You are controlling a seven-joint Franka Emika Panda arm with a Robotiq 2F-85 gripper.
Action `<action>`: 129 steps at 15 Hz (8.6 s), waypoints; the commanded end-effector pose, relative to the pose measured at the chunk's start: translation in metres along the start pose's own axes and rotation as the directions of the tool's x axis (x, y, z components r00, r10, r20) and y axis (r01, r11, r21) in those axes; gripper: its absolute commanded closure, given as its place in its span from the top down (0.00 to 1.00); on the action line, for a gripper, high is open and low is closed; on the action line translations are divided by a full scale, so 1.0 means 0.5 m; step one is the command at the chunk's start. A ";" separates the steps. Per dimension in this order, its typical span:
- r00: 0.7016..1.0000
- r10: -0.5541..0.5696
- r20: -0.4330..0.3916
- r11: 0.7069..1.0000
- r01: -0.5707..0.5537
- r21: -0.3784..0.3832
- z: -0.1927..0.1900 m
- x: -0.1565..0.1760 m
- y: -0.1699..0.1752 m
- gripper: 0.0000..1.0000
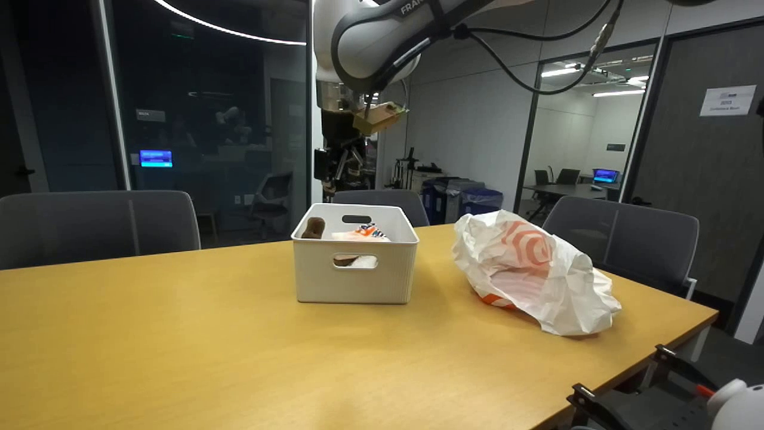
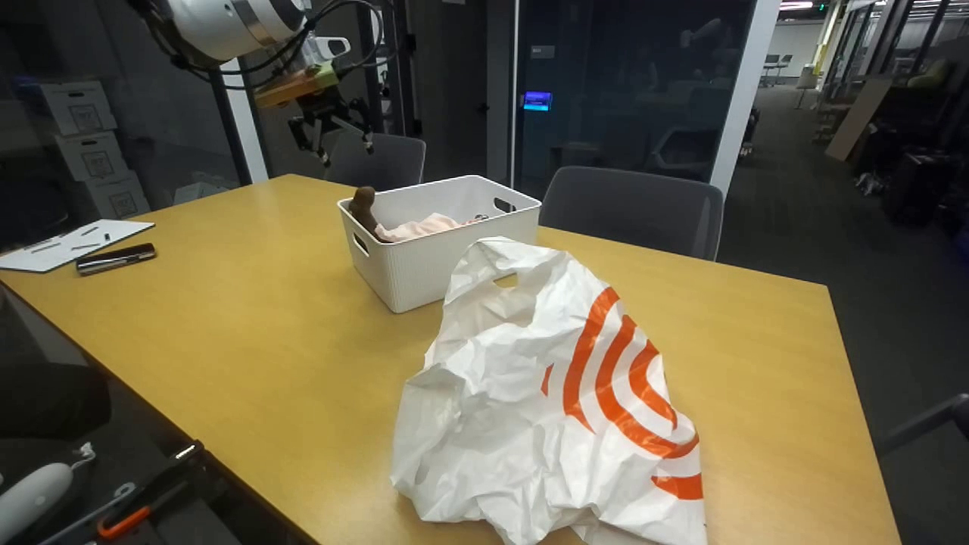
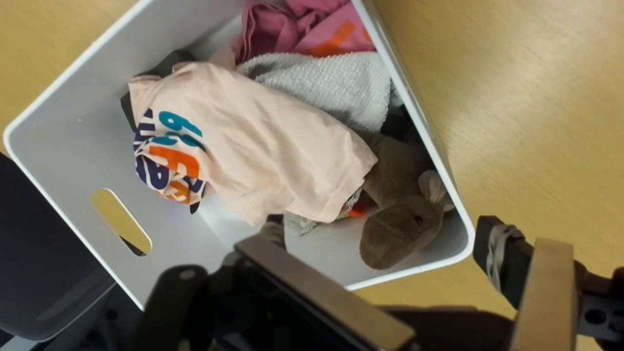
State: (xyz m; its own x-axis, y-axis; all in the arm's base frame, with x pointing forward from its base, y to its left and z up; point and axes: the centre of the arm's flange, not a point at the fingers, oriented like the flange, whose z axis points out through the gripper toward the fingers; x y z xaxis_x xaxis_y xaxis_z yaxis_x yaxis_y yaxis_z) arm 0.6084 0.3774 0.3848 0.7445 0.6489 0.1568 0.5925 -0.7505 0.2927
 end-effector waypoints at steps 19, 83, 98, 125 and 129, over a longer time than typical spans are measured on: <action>0.979 -0.161 -0.126 0.916 0.196 0.351 0.177 0.129 0.050 1.00; 0.388 0.885 -0.259 0.350 -0.919 -0.181 -0.261 -0.381 0.088 0.09; 0.217 0.923 -0.318 0.085 -0.921 -0.381 -0.062 -0.534 0.269 0.09; 0.372 0.924 -0.090 0.286 -0.828 -0.482 0.303 -0.579 0.410 0.09; 0.374 0.924 -0.078 0.292 -0.825 -0.484 0.325 -0.584 0.416 0.47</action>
State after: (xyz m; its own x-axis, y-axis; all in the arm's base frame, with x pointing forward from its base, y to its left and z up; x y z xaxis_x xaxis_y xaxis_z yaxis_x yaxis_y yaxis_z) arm 0.5526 0.0161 0.2472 0.7960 -0.4467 0.4086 -0.5972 -0.6901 0.4089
